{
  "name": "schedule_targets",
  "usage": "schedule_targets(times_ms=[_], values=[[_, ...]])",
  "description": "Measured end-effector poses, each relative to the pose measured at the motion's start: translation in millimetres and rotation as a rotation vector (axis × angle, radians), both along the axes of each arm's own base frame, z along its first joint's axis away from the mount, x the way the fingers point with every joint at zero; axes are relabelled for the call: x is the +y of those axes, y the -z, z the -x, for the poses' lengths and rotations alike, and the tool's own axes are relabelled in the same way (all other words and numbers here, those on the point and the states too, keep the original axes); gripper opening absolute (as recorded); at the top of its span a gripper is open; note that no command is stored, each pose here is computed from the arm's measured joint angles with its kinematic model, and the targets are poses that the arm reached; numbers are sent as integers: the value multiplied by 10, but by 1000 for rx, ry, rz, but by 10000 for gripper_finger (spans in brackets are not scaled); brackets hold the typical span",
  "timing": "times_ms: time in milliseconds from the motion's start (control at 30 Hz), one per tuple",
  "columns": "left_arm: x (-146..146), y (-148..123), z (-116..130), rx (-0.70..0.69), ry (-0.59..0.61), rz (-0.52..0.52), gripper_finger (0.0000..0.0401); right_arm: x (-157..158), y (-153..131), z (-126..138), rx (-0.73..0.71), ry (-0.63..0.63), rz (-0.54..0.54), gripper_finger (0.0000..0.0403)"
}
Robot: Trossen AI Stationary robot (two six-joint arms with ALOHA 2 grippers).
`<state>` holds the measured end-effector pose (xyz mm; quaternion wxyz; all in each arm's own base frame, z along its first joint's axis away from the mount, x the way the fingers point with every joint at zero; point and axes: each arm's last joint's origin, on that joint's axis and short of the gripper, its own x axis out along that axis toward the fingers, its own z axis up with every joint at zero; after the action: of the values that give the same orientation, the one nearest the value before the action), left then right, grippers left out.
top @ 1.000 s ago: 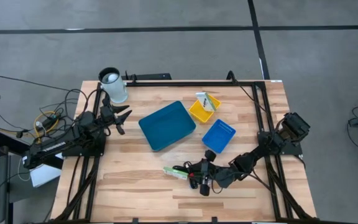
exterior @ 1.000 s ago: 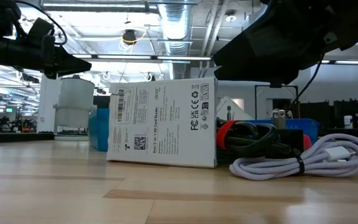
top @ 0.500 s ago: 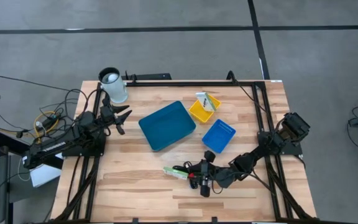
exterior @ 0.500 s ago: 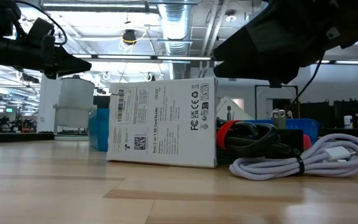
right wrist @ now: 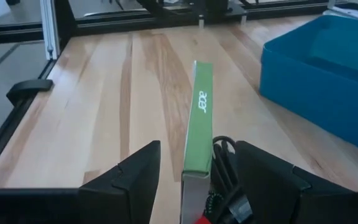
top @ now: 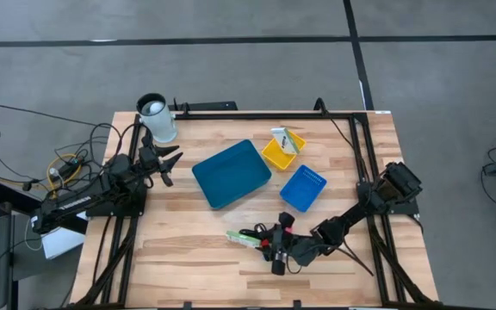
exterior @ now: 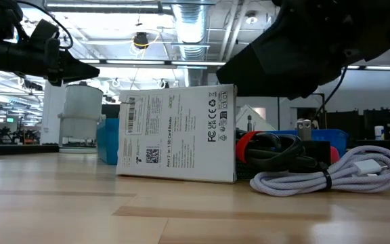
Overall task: Pick and place items into bin
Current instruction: Put the card reader box into the yellow bin
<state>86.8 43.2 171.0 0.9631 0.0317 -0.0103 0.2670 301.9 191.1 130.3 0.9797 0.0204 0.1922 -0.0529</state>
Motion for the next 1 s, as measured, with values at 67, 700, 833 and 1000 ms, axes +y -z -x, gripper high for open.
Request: schedule_targets(times_ms=[67, 700, 833, 1000], values=[[0, -1, 0, 0, 0, 0, 119, -4, 7, 1, 8, 0, 5, 205], [0, 0, 0, 0, 0, 0, 119, -74, 20, -48, 25, -13, -21, 175], [0, -1, 0, 0, 0, 0, 119, -71, 22, -47, 26, -16, -22, 166], [0, 0, 0, 0, 0, 0, 119, -78, 25, -49, 29, -14, -22, 158]])
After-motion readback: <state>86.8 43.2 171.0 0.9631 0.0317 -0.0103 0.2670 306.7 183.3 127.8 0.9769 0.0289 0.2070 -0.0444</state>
